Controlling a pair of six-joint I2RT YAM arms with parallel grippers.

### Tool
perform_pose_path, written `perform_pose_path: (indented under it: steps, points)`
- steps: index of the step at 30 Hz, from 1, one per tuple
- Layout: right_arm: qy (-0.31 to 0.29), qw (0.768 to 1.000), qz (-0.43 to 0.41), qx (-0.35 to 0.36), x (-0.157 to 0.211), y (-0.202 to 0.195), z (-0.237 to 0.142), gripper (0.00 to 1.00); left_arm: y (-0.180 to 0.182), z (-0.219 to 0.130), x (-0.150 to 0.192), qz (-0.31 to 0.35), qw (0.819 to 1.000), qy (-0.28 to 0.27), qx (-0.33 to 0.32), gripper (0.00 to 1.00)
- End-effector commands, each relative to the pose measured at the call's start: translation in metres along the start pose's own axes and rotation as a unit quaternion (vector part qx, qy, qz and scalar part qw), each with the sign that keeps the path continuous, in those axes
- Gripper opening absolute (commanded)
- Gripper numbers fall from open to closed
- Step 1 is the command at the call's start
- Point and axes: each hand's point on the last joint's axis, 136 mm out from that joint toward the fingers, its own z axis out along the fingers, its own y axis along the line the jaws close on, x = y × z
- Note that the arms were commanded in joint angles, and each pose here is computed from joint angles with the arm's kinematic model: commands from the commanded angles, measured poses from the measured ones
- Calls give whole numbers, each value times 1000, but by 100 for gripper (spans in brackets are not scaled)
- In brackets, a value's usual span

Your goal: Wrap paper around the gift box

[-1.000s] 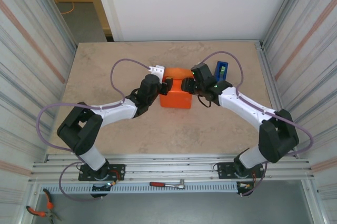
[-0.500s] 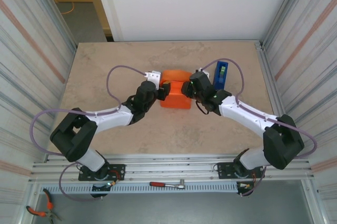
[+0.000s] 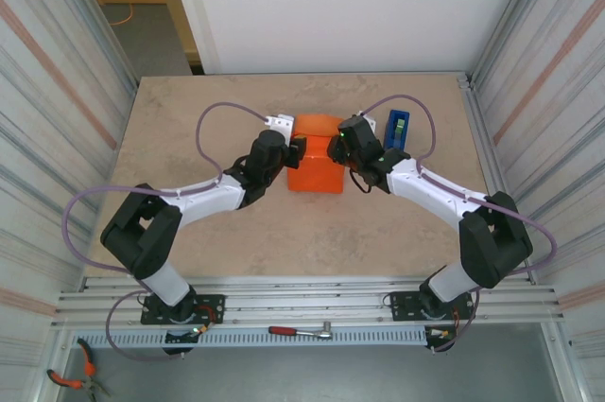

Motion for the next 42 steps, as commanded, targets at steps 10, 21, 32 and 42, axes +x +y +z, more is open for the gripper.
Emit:
perform_pose_path:
  steps: [10, 21, 32, 42]
  points:
    - [109, 990, -78, 35, 43, -16, 10, 1, -5, 8, 3, 13, 1000, 20, 18, 18]
    - [101, 990, -96, -22, 28, 29, -19, 0, -11, -28, -37, -19, 998, -30, 44, 1]
    - [101, 990, -90, -34, 46, 28, -36, 0, -10, -71, -14, -48, 997, -35, 49, 0]
    - [137, 986, -94, 6, 87, -2, -19, 0, 1, -74, 26, -68, 997, -10, 31, 8]
